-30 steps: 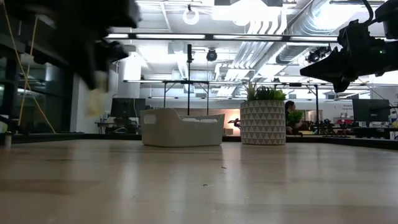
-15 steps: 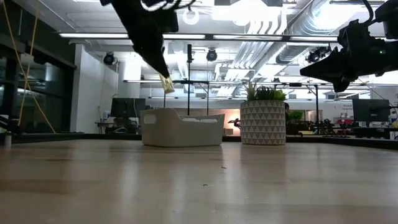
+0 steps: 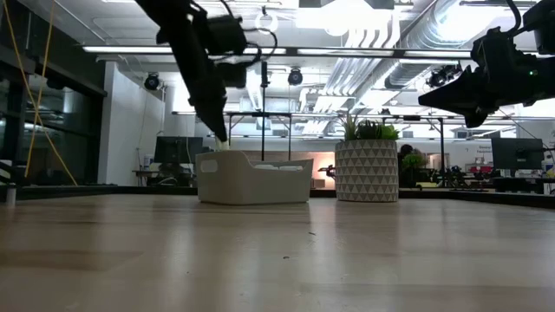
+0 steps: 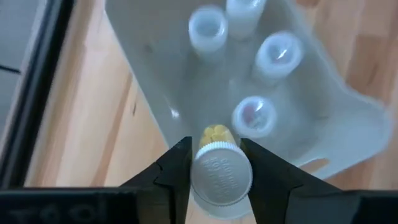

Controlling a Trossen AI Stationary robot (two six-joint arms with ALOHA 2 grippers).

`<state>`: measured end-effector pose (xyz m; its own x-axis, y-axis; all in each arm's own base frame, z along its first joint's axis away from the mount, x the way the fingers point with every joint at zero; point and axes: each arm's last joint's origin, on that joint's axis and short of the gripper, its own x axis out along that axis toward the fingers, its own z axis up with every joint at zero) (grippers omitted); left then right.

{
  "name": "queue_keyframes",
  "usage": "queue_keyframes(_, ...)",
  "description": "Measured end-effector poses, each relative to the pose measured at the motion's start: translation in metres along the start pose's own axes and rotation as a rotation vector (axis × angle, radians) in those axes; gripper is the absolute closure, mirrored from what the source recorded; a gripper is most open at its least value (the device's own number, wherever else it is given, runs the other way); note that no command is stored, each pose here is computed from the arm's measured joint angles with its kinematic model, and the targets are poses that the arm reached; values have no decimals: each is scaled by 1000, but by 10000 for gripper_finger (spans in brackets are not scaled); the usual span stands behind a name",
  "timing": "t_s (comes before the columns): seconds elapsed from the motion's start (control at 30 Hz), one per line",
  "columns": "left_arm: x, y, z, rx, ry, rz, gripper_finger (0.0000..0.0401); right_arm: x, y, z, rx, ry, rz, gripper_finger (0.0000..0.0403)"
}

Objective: Pick and place pill bottles into a basket
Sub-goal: Put the yellow medicine bottle into the gray bin

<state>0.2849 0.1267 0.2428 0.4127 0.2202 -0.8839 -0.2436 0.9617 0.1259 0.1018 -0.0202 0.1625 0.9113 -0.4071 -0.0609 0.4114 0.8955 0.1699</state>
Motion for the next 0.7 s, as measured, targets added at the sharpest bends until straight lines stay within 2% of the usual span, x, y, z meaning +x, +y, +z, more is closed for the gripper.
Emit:
queue_keyframes(0.37, 26, -3, -6, 36, 127, -23, 262, 0, 0, 0, 10, 0, 0, 401)
queue_keyframes(0.57, 42, -5, -10, 58, 187, -74, 236, 0, 0, 0, 10, -1, -3, 401)
queue_keyframes(0.7, 47, -6, -10, 59, 201, -75, 235, 0, 0, 0, 10, -1, -4, 402)
